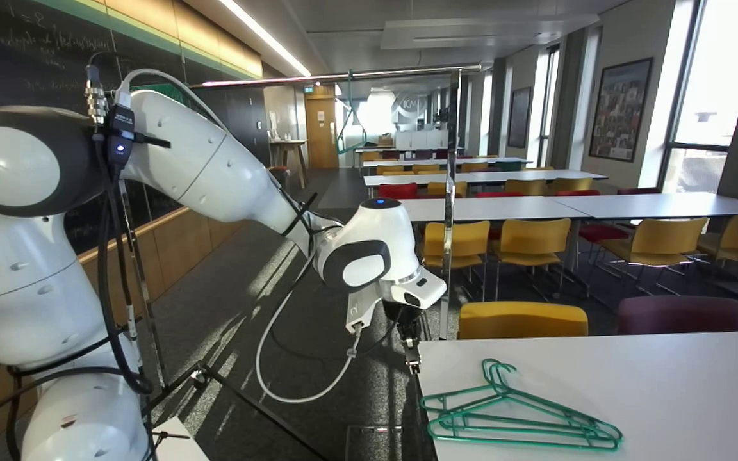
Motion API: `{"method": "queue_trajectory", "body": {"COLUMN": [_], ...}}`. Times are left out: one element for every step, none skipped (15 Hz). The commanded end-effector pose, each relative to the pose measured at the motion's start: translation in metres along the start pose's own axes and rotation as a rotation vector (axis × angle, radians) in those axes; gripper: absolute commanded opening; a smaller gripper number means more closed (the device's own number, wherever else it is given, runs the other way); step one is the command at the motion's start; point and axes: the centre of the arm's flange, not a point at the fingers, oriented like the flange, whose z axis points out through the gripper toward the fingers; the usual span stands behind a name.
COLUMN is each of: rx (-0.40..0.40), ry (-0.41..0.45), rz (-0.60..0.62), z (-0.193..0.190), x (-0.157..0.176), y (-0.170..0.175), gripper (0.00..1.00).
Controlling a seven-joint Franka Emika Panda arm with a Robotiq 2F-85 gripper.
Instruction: Put one hanger on the cloth rack
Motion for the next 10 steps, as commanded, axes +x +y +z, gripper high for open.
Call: {"method": "queue_trajectory", "body": {"rx": [-0.003,0.0,-0.001,0.003,0.005,0.008,0.01,0.01,0.009,0.005], "ry": [0.025,0.027,0.033,0.035,0.039,0.04,0.037,0.033,0.03,0.029], "rz": [0.082,0.092,0.095,0.094,0.1,0.11,0.124,0.136,0.151,0.162], "z": [0.02,0.027,0.033,0.041,0.048,0.054,0.063,0.07,0.079,0.088], "x": [0.038,0.046,0.053,0.062,0.071,0.079,0.088,0.095,0.103,0.111], "y": [-0.005,-0.004,-0.004,-0.003,-0.002,-0.002,-0.002,-0.002,-0.002,-0.002], "gripper": [1.0,1.0,1.0,1.0,1.0,1.0,1.0,1.0,1.0,1.0]}}
